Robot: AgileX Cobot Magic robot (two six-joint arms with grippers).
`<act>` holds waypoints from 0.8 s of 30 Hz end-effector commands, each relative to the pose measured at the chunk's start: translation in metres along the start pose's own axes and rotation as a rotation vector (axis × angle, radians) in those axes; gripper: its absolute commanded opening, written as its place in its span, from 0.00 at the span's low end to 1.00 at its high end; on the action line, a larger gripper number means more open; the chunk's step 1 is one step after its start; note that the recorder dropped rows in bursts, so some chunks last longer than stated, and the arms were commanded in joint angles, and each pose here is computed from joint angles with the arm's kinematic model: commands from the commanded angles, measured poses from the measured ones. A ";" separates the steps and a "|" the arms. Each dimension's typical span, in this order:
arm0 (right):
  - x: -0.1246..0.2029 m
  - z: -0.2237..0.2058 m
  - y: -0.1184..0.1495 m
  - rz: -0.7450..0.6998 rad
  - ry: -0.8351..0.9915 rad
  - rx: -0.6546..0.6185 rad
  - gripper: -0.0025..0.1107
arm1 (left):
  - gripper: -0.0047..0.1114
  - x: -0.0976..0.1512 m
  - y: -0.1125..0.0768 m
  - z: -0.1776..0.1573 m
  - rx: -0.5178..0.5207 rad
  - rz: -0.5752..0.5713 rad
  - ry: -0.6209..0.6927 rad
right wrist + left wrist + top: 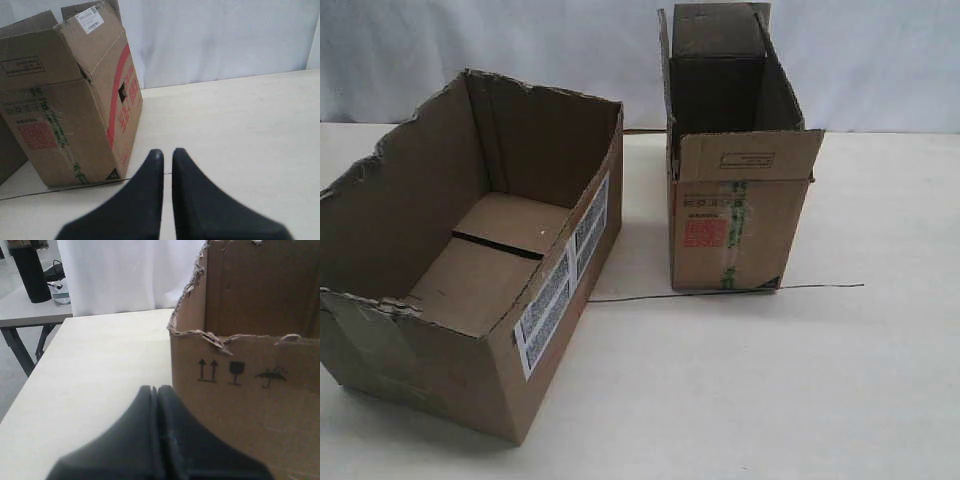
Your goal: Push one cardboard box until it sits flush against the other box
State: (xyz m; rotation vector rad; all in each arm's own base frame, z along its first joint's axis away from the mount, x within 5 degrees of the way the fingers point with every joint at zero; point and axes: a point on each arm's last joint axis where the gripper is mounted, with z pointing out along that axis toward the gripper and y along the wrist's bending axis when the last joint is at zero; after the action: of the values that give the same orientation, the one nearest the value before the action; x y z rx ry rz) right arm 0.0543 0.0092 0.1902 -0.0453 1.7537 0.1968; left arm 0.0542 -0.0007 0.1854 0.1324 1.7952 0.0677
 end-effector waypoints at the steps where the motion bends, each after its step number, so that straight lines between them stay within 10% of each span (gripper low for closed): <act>1: 0.001 0.000 0.000 -0.008 -0.007 -0.004 0.07 | 0.04 0.000 0.000 0.000 -0.002 0.007 -0.008; 11: 0.001 0.000 0.000 -0.008 -0.007 -0.004 0.07 | 0.04 -0.001 0.002 0.000 -0.024 0.101 -0.018; 24: 0.001 0.000 0.000 -0.008 -0.007 -0.004 0.07 | 0.04 -0.034 0.001 -0.007 -0.035 0.116 -0.397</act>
State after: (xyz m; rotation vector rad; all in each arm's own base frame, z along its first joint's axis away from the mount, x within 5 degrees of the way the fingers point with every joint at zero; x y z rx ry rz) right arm 0.0543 0.0092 0.1902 -0.0453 1.7537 0.1968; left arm 0.0564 -0.0021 0.2116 0.2479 1.4928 0.1975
